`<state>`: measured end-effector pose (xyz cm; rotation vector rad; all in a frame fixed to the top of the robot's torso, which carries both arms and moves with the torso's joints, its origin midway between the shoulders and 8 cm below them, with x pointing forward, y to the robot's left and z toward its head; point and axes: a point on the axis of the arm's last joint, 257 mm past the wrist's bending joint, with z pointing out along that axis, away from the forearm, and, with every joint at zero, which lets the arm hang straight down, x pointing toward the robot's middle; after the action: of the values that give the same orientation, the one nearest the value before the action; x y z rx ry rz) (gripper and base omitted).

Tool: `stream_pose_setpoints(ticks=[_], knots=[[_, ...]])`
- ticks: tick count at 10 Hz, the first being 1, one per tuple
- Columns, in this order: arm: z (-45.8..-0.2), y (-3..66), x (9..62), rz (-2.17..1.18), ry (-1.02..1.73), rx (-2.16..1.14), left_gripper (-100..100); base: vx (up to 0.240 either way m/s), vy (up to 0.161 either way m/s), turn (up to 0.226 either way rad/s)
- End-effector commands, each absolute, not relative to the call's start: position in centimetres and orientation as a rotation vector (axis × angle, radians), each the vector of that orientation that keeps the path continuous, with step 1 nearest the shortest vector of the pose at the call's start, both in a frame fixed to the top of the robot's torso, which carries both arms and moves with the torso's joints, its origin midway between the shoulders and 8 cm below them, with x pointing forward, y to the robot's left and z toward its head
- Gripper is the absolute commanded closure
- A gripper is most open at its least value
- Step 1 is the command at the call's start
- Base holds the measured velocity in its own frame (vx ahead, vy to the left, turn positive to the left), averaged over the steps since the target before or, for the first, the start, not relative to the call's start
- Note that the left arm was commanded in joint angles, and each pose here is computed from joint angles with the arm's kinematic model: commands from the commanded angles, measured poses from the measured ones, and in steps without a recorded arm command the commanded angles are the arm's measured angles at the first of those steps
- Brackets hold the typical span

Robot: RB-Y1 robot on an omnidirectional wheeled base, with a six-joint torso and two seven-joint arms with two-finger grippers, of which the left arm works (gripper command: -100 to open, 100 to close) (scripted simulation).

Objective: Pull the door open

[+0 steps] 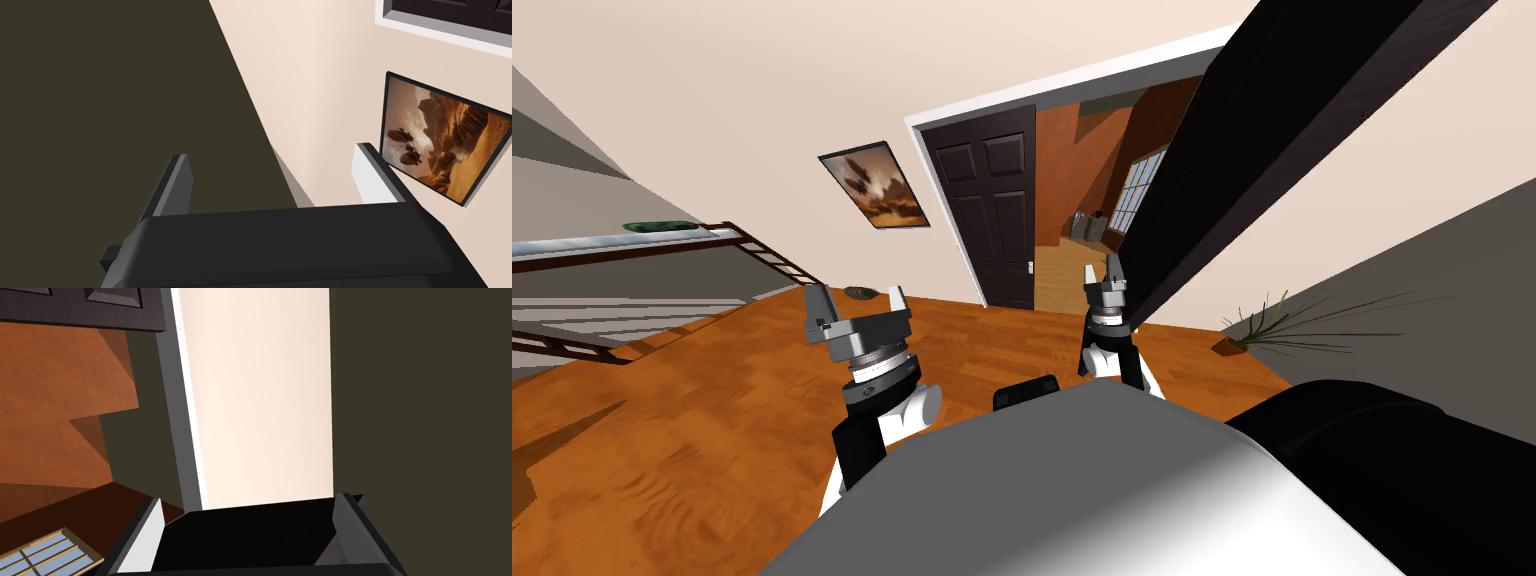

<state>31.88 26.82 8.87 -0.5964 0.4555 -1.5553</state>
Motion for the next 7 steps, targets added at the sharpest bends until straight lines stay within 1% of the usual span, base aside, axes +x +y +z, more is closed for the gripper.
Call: stream_pose_setpoints(ticks=[1,5,7], knots=[[8.1,26.8,32.6,-1.554,0.47,-0.606,-100,0.092,0.048,-0.05],[5.7,26.6,34.6,-1.551,0.509,-0.636,-100,0.076,-0.046,-0.041],[4.6,26.5,35.4,-1.548,0.527,-0.65,-100,0.097,-0.017,-0.034]])
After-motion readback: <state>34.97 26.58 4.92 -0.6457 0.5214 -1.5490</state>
